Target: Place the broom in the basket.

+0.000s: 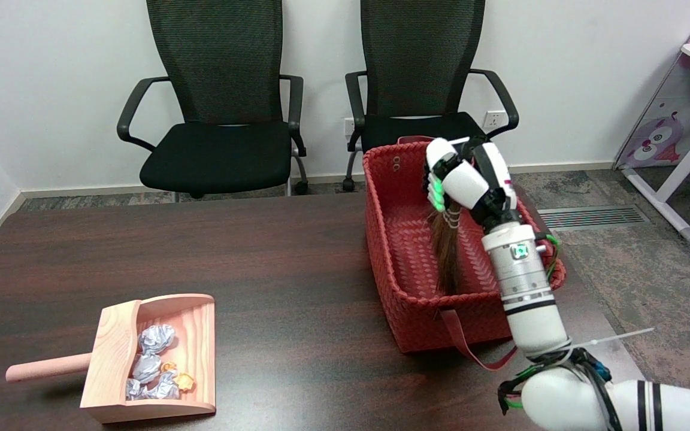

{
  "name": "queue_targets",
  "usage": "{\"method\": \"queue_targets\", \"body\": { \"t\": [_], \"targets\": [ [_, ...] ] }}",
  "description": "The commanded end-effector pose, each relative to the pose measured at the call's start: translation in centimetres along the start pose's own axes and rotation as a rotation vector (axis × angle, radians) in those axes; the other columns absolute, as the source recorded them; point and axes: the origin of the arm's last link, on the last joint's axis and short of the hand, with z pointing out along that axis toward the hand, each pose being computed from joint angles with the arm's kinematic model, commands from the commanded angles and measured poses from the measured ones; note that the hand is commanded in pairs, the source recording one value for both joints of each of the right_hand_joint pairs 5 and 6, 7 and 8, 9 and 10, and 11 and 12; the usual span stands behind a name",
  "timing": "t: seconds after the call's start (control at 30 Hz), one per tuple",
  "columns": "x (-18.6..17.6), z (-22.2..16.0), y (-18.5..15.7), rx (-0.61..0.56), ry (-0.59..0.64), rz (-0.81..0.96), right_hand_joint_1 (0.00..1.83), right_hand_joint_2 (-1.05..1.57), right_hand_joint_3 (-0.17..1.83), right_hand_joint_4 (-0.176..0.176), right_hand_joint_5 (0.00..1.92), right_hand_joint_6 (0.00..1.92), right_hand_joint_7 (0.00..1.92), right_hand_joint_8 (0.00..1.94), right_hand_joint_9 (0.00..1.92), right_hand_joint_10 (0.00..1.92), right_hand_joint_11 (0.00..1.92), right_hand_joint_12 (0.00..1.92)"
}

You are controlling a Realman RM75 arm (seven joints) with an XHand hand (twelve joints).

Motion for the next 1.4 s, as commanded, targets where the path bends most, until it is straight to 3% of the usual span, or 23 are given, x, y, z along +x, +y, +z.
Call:
{"method": "queue_targets", "body": {
  "t": [0.03, 0.73, 0.77, 0.83, 0.9, 1.07, 1.23, 1.4],
  "targets": [
    [-2.4, -1.9, 0.8, -0.014, -0.046, 0.008, 0.63, 1.27, 1.63, 0.027, 1.92, 1.92, 1.92, 1.92, 1.92, 1.92, 1.92, 1.92],
    [-6.6, -0.6, 2.0, -0.110, -0.242, 0.026, 0.61, 1.15, 1.62, 0.061, 1.92, 1.92, 1.92, 1.92, 1.92, 1.92, 1.92, 1.92],
    [-6.7, -0.5, 1.9, -0.105, -0.251, 0.022, 0.61, 1.12, 1.61, 0.065, 1.85, 1.85, 1.85, 1.85, 1.92, 1.92, 1.92, 1.92],
    [-6.8, -0.5, 2.0, -0.103, -0.263, 0.016, 0.61, 1.07, 1.58, 0.070, 1.60, 1.60, 1.60, 1.60, 1.79, 1.79, 1.92, 1.92],
    [-7.0, -0.3, 2.1, -0.106, -0.274, 0.014, 0.61, 1.01, 1.55, 0.087, 1.38, 1.38, 1.38, 1.38, 1.45, 1.45, 1.74, 1.74],
    [-7.3, -0.2, 2.1, -0.112, -0.292, 0.016, 0.64, 0.92, 1.36, 0.032, 1.17, 1.17, 1.17, 1.17, 0.85, 0.85, 1.23, 1.23],
    [-7.4, 0.1, 1.8, -0.101, -0.289, 0.020, 0.64, 0.93, 1.31, -0.016, 1.07, 1.07, 1.07, 1.07, 0.64, 0.64, 0.98, 0.98],
    [-6.8, 1.0, 0.6, -0.044, -0.257, 0.022, 0.63, 0.92, 1.29, -0.082, 0.97, 0.97, 0.97, 0.97, 0.51, 0.51, 0.87, 0.87]
  ]
}}
